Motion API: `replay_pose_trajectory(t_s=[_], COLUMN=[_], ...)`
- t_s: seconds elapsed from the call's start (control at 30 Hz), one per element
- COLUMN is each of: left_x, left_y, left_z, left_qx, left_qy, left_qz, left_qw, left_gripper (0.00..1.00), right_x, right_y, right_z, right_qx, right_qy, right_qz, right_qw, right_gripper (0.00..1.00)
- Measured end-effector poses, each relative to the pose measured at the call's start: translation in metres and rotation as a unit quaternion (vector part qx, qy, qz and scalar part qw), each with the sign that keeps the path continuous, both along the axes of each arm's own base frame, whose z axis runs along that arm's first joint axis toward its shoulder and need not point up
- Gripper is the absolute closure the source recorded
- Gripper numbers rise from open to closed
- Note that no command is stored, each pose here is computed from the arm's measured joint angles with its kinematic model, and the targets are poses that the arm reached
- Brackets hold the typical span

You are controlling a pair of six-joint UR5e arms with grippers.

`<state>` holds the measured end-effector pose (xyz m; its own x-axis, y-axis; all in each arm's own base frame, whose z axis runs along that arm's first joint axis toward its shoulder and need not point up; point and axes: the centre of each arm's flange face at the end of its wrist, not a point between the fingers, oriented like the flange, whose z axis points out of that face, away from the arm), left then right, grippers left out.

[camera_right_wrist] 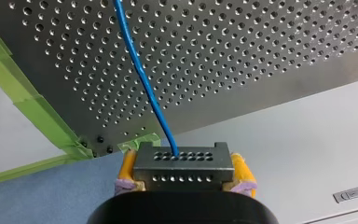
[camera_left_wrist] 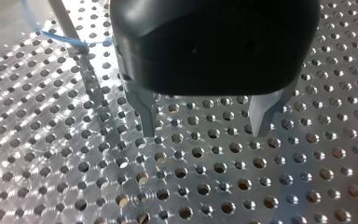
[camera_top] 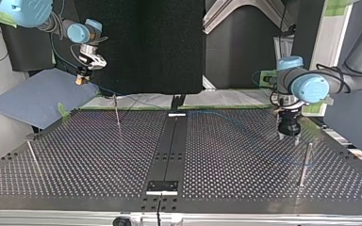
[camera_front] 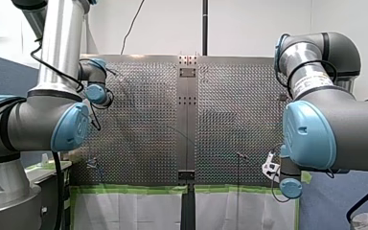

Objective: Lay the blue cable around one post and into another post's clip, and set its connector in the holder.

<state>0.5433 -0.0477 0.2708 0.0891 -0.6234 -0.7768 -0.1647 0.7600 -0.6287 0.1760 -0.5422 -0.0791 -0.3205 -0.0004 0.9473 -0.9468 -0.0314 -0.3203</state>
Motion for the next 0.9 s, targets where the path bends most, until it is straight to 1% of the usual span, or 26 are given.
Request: replay_pose_trajectory(t_s=[0.2, 0.4, 0.57, 0.7, 0.9], left_x=[-0.009, -0.020, -0.025, -0.030, -0.040], left_y=[0.001, -0.002, -0.004, -0.005, -0.003], left_z=[-0.015, -0.031, -0.039, -0.044, -0.057], left_qx=[-0.025, -0.051, -0.071, -0.084, -0.107], left_qy=[-0.006, -0.014, -0.023, -0.029, -0.035], left_qz=[0.002, 0.000, -0.002, -0.001, 0.002], left_qw=[0.9997, 0.9986, 0.9972, 0.9960, 0.9937], left_gripper=[0.00, 0.00, 0.00, 0.00, 0.00], right_x=[0.001, 0.002, 0.002, 0.006, 0.011], right_y=[0.001, 0.002, 0.003, 0.005, 0.007], right_z=[-0.001, -0.002, -0.003, -0.004, -0.004], right_qx=[0.004, 0.008, 0.010, 0.016, 0.018], right_qy=[0.001, 0.004, 0.005, 0.008, 0.007], right_qz=[0.002, 0.002, 0.003, 0.011, 0.022], right_qw=[1.0000, 1.0000, 0.9999, 0.9998, 0.9996], right_gripper=[1.00, 1.00, 1.00, 1.00, 1.00])
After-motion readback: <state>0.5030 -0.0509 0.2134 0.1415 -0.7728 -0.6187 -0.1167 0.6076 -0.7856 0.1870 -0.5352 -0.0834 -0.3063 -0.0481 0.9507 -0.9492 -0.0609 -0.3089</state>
